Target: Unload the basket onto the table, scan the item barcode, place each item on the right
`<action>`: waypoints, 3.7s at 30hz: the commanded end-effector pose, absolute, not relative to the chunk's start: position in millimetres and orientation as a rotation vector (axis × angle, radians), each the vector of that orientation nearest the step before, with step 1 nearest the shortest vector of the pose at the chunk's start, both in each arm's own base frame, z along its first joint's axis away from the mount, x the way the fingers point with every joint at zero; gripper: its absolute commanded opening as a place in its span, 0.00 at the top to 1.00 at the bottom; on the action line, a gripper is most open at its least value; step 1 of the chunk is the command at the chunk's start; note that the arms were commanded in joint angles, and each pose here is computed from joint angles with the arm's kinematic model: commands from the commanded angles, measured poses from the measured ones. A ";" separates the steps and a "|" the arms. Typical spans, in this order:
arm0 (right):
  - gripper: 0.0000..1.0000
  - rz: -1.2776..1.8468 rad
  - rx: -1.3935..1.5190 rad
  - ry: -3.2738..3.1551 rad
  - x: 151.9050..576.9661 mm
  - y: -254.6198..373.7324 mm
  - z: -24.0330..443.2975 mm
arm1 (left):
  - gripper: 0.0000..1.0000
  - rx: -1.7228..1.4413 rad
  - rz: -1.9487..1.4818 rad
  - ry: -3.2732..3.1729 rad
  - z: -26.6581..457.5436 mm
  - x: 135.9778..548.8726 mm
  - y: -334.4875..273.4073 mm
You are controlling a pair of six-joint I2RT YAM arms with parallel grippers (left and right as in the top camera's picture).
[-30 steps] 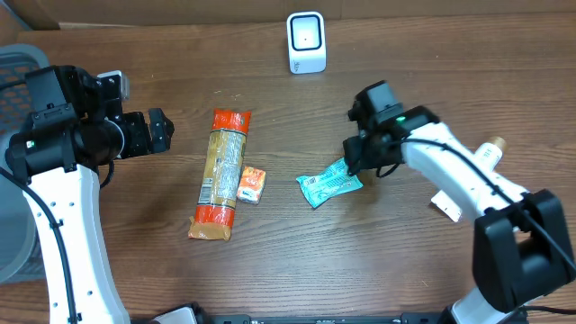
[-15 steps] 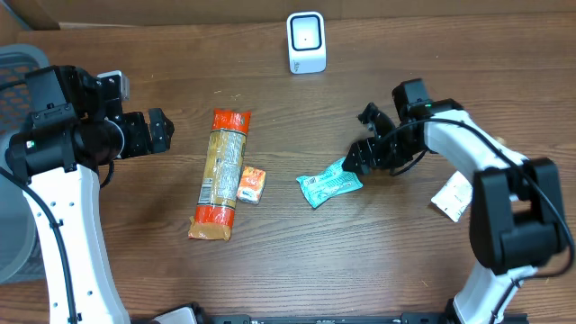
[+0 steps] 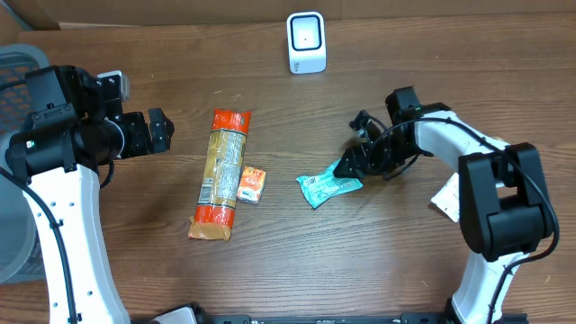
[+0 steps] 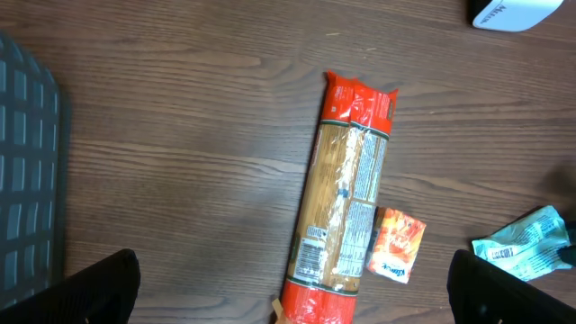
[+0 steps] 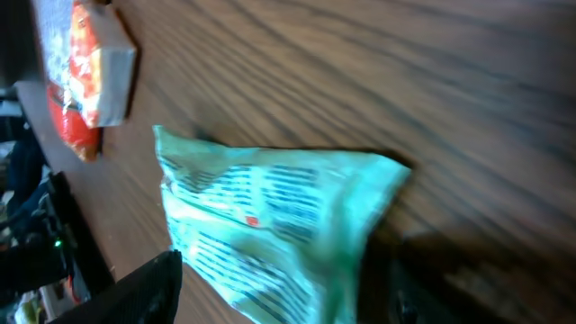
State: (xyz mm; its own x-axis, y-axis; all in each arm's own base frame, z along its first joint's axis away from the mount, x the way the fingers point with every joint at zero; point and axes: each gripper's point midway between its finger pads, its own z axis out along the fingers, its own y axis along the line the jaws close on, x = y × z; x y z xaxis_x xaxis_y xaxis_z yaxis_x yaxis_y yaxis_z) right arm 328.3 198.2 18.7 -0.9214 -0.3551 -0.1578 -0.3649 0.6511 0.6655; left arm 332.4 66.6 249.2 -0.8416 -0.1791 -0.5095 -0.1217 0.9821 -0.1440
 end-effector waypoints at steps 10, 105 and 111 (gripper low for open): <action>0.88 0.973 -0.656 3.038 302.9 215.3 -37.2 | 0.00 -0.163 -0.139 2.546 262.0 333.0 63.0; 0.96 -0.897 -0.948 1.295 604.6 247.8 195.9 | 0.00 -0.164 -0.139 2.547 261.9 333.1 63.0; 0.96 -0.888 -0.982 1.306 605.9 247.9 188.0 | 0.00 -0.163 -0.139 2.547 261.9 333.1 63.0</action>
State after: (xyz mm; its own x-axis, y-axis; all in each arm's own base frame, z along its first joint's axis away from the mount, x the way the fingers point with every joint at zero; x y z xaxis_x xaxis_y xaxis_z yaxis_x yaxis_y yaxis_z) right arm 602.8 250.7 169.7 0.0588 -0.9396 -0.3371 -0.0516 0.3344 -0.9410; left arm 332.3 66.7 249.2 -0.8417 -0.1791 -0.5095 -0.1219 0.9821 -0.1437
